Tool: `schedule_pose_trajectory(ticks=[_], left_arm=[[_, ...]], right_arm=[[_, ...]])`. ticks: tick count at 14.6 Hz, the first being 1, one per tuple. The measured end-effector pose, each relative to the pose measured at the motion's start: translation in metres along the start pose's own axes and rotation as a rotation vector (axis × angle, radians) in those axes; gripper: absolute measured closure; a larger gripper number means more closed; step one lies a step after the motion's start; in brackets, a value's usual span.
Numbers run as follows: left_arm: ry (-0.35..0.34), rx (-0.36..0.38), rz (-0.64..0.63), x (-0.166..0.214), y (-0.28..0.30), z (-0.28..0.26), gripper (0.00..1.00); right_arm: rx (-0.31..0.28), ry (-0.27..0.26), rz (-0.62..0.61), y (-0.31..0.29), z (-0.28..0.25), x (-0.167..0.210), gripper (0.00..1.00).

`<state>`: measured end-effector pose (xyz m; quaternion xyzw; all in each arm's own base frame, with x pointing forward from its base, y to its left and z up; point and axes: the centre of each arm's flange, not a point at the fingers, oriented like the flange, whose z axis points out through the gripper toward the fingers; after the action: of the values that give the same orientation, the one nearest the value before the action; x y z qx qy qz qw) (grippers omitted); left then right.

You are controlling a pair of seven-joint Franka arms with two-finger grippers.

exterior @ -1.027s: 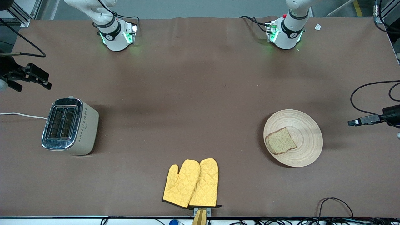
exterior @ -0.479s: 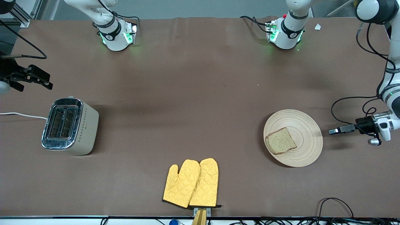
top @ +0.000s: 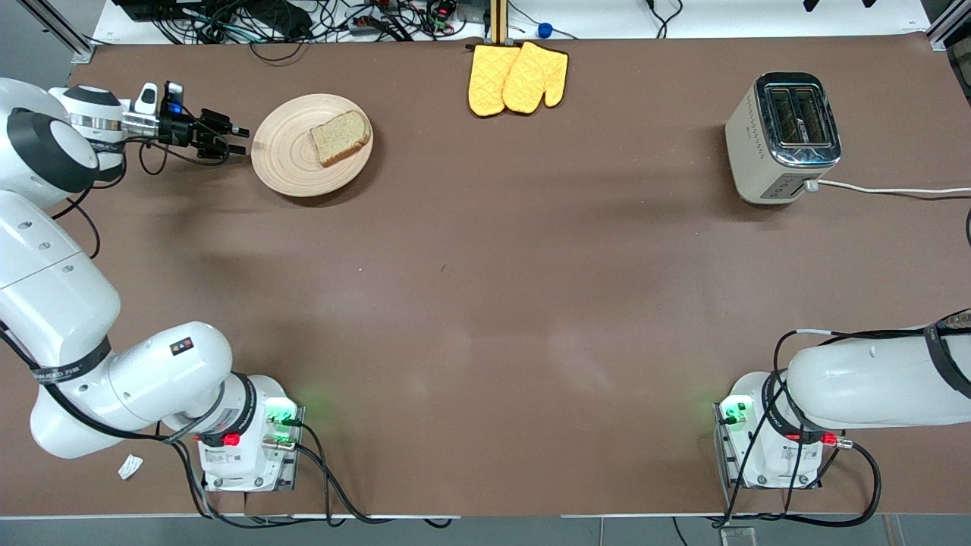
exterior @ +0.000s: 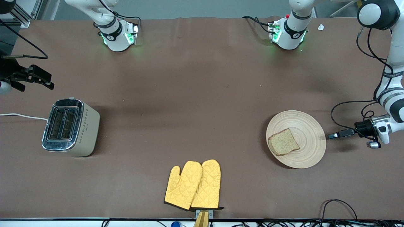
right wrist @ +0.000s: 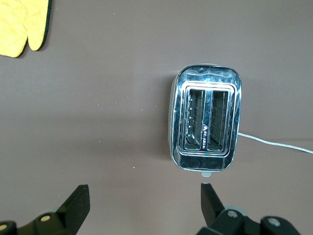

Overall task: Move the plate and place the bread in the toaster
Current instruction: 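Reach the left gripper to the wooden plate rim and grip it, then slide the wooden plate with the left gripper toward the toaster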

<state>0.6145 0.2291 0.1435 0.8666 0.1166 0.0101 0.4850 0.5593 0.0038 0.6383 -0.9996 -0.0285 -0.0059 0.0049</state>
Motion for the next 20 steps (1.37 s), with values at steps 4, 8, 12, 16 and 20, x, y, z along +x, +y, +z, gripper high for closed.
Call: schedule_pose_trajectory(ticks=[4,8,12,16,20], left_arm=[[-0.008,-0.028,-0.006,0.005,-0.003,0.022,0.53],[-0.020,-0.029,0.004,0.009,0.002,0.032,0.77],[-0.021,-0.038,0.030,0.011,0.008,0.036,0.91],[-0.027,-0.021,0.097,0.019,0.019,0.034,0.91],[-0.101,-0.084,0.175,0.030,0.084,0.081,0.91]], right_arm=[[0.000,0.000,0.000,0.000,0.000,0.000,0.00],[0.000,0.001,0.000,0.000,0.000,0.000,0.00],[-0.001,0.002,0.001,0.000,0.000,0.000,0.00],[-0.001,0.002,0.001,0.001,0.000,0.000,0.00],[-0.001,0.002,0.001,0.001,0.001,0.001,0.00]])
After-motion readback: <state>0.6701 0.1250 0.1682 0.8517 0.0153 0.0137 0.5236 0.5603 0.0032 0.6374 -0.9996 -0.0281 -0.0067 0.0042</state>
